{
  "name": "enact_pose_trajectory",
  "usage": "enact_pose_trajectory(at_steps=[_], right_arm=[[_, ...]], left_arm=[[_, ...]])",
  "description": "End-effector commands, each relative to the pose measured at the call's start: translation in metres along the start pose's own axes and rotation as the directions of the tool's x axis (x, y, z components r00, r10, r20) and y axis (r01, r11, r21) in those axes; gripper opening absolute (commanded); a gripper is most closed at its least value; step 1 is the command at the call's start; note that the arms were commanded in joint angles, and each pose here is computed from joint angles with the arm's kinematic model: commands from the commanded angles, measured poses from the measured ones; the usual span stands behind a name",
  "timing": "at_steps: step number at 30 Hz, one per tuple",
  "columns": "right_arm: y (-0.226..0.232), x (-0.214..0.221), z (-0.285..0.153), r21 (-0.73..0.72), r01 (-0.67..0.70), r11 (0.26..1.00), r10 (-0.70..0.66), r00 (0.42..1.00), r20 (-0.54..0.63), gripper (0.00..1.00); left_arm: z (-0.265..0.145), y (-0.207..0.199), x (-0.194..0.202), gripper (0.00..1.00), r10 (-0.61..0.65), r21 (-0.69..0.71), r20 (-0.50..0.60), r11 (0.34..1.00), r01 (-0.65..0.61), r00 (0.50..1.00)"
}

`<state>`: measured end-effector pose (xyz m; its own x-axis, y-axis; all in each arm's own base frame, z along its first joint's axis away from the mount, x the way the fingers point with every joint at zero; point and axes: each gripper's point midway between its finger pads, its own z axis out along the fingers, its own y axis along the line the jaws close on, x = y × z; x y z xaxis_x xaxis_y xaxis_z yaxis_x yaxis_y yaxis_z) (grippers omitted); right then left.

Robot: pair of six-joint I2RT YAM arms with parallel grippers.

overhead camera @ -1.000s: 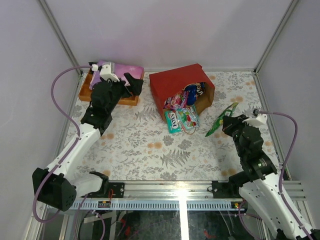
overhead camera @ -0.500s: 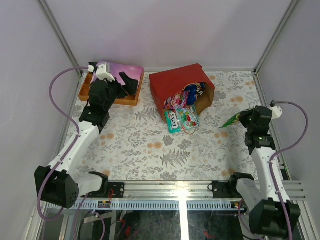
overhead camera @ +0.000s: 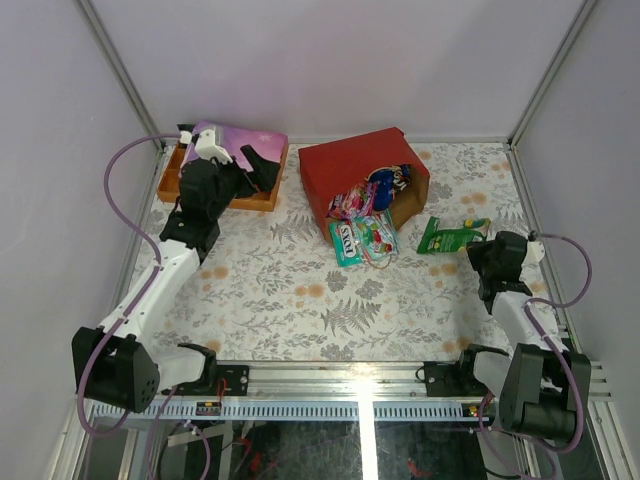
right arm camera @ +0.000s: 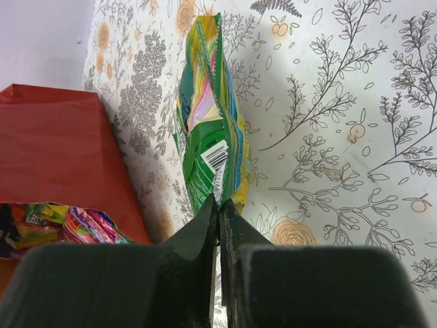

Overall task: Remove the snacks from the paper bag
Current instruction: Place the snack at the center of the board.

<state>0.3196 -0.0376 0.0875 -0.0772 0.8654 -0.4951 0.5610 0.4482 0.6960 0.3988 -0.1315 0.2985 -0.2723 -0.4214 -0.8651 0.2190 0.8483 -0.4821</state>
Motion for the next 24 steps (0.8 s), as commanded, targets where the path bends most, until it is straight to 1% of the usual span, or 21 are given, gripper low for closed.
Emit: enact_pose_trajectory(at_steps=[1,6,10,12,15,18,20,24], right_arm=[[0.022,-0.026,0.006,-0.074,-0.111,0.991,0.119,0.987,0.107,0.00],[0.016,-0.015,0.025,-0.055,-0.185,0.981,0.189,0.979,0.072,0.00],[0.023,-0.030,0.041,-0.051,-0.199,0.979,0.204,0.971,0.128,0.00],[0.037,-0.044,0.052,-0.054,-0.167,0.985,0.173,0.972,0.159,0.00],[0.066,-0.071,0.074,-0.037,-0.049,0.998,0.055,0.982,0.183,0.02],[0.089,-0.085,0.100,-0.021,0.052,0.998,-0.048,0.986,0.159,0.02],[0.102,-0.094,0.116,-0.035,0.080,0.996,-0.075,0.987,0.140,0.01],[0.093,-0.094,0.161,0.014,0.113,0.993,-0.114,0.990,0.078,0.00]], left_arm=[[-0.001,-0.003,-0.005,1.00,-0.013,0.029,0.016,0.999,0.013,1.000],[0.004,-0.008,0.000,1.00,-0.032,0.062,-0.007,0.998,0.033,0.999],[0.010,-0.006,0.007,1.00,-0.039,0.065,-0.031,0.997,0.041,0.999],[0.012,-0.005,0.009,1.00,-0.039,0.064,-0.035,0.997,0.041,0.999],[0.012,-0.002,0.009,1.00,-0.031,0.050,-0.036,0.998,0.033,0.999],[0.011,0.001,0.008,1.00,-0.021,0.037,-0.033,0.999,0.022,0.999],[0.010,0.003,0.008,1.00,-0.012,0.031,-0.031,0.999,0.013,0.999],[0.008,0.004,0.007,1.00,-0.005,0.038,-0.025,0.999,0.006,1.000]])
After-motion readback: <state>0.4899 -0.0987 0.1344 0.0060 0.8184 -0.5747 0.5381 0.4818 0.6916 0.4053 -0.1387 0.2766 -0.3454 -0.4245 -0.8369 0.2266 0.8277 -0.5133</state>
